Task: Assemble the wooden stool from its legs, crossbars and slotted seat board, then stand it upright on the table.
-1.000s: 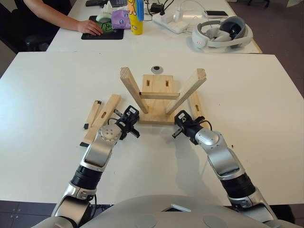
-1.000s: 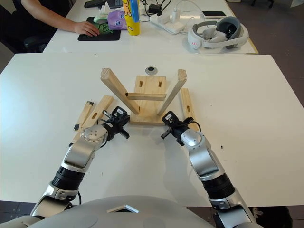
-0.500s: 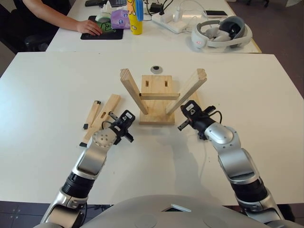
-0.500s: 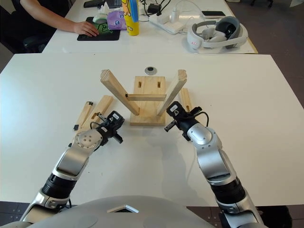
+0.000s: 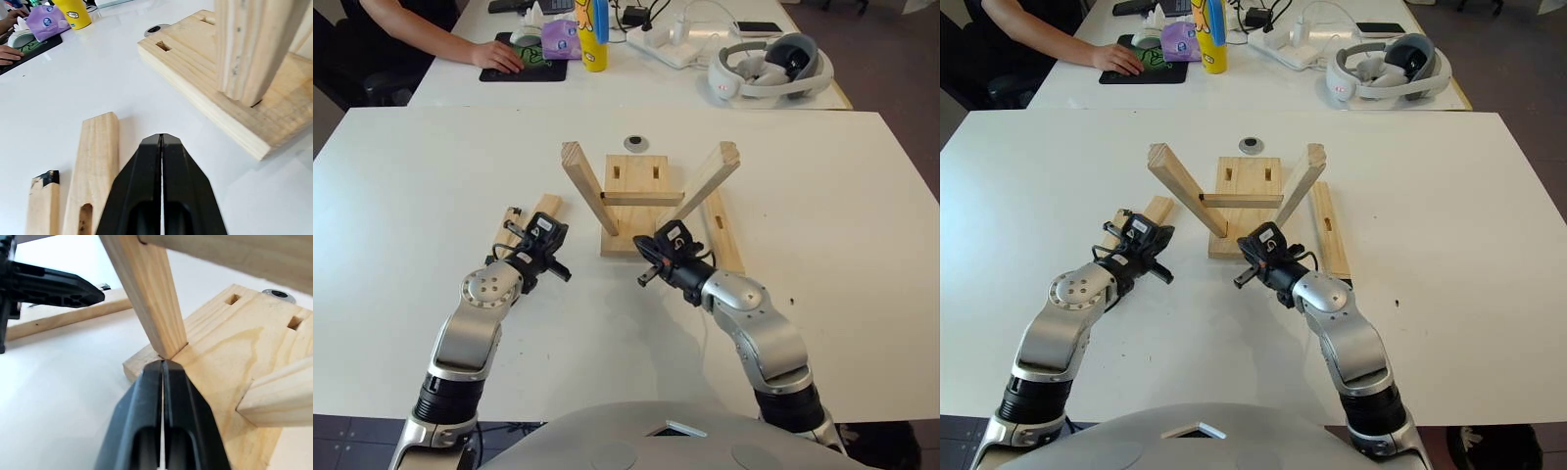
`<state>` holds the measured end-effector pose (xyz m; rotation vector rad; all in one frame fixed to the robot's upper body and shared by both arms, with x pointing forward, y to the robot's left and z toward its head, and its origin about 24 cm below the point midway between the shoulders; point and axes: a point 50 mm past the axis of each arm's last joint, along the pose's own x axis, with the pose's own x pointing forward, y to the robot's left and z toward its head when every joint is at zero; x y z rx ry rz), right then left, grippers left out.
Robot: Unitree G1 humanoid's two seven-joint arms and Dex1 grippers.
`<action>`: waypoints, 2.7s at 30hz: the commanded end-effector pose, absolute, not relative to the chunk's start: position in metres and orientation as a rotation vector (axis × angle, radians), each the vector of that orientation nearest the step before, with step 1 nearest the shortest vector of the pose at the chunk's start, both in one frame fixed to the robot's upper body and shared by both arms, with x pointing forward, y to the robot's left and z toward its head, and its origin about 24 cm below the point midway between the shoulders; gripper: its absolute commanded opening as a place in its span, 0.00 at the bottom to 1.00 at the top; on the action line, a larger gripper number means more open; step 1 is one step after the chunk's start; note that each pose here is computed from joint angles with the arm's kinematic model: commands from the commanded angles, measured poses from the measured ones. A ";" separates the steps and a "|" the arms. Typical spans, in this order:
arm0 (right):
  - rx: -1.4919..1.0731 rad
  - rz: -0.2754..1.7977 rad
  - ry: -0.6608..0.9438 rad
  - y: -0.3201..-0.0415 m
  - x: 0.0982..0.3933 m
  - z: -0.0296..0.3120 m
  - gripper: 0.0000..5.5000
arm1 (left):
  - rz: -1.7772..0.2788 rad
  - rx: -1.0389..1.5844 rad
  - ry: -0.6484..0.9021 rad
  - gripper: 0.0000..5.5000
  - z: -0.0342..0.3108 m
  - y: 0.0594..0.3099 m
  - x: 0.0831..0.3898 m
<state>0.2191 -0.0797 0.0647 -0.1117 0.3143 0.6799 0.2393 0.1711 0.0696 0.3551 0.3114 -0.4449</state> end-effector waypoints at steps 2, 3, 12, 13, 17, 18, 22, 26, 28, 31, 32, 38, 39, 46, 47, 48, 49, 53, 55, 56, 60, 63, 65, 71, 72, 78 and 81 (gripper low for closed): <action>-0.123 0.524 0.386 -0.090 0.223 0.025 0.00 | -0.433 0.325 0.168 0.00 0.098 0.175 0.256; -0.137 0.490 0.405 -0.094 0.224 0.016 0.00 | -0.435 0.310 0.112 0.00 0.108 0.174 0.261; -0.232 0.537 0.522 -0.085 0.212 -0.021 0.00 | -0.380 0.046 -0.264 0.00 0.221 0.200 0.295; -0.239 0.543 0.534 -0.084 0.211 -0.023 0.00 | -0.419 0.011 -0.274 0.00 0.230 0.198 0.297; -0.241 0.550 0.551 -0.083 0.209 -0.027 0.00 | -0.682 -0.176 -0.265 0.00 0.258 0.177 0.293; -0.245 0.552 0.552 -0.083 0.209 -0.028 0.00 | -0.758 -0.208 -0.229 0.00 0.259 0.170 0.290; -0.253 0.560 0.555 -0.082 0.211 -0.030 0.00 | -0.933 -0.192 -0.096 0.00 0.246 0.156 0.277; -0.266 0.574 0.564 -0.081 0.210 -0.033 0.00 | -0.954 -0.168 -0.068 0.00 0.237 0.153 0.276; -0.273 0.582 0.568 -0.080 0.210 -0.034 0.00 | -0.964 -0.139 -0.132 0.00 0.246 0.151 0.275; -0.274 0.586 0.571 -0.080 0.209 -0.036 0.00 | -0.961 -0.185 -0.279 0.00 0.275 0.157 0.275; -0.275 0.587 0.573 -0.079 0.209 -0.036 0.00 | -0.948 -0.204 -0.328 0.00 0.286 0.160 0.277; -0.289 0.604 0.576 -0.079 0.209 -0.036 0.00 | -0.902 -0.247 -0.188 0.00 0.271 0.157 0.292; -0.291 0.607 0.576 -0.079 0.209 -0.036 0.00 | -0.910 -0.196 -0.058 0.00 0.248 0.151 0.293; -0.299 0.627 0.580 -0.076 0.211 -0.035 0.00 | -0.947 0.091 0.244 0.00 0.173 0.119 0.277; -0.300 0.625 0.579 -0.076 0.212 -0.035 0.00 | -0.935 0.073 0.204 0.00 0.179 0.118 0.280; -0.300 0.624 0.580 -0.076 0.212 -0.035 0.00 | -0.915 0.067 0.165 0.00 0.186 0.118 0.284; -0.300 0.623 0.581 -0.076 0.213 -0.035 0.00 | -0.890 0.069 0.120 0.00 0.194 0.119 0.289; -0.304 0.623 0.586 -0.076 0.213 -0.037 0.00 | -0.762 0.086 -0.028 0.00 0.222 0.130 0.304; -0.305 0.620 0.587 -0.076 0.214 -0.037 0.00 | -0.711 0.084 -0.150 0.00 0.243 0.136 0.308; -0.306 0.618 0.587 -0.076 0.214 -0.037 0.00 | -0.698 0.058 -0.243 0.00 0.260 0.138 0.307; -0.303 0.610 0.587 -0.077 0.214 -0.037 0.00 | -0.743 -0.113 -0.545 0.00 0.313 0.143 0.290; -0.301 0.609 0.584 -0.077 0.214 -0.037 0.00 | -0.812 -0.025 -0.287 0.00 0.269 0.128 0.295; -0.303 0.615 0.581 -0.076 0.215 -0.036 0.00 | -0.814 0.093 0.009 0.00 0.213 0.121 0.295; -0.307 0.610 0.570 -0.076 0.219 -0.034 0.00 | -0.686 0.198 0.089 0.00 0.178 0.117 0.298; -0.307 0.604 0.568 -0.077 0.220 -0.034 0.00 | -0.653 0.172 -0.005 0.00 0.192 0.114 0.302; -0.276 0.569 0.365 -0.076 0.231 -0.010 0.00 | -0.390 0.101 -0.525 0.00 0.258 0.127 0.288; -0.317 0.624 0.084 -0.075 0.229 0.037 0.00 | -0.329 0.069 -0.568 0.00 0.251 0.137 0.269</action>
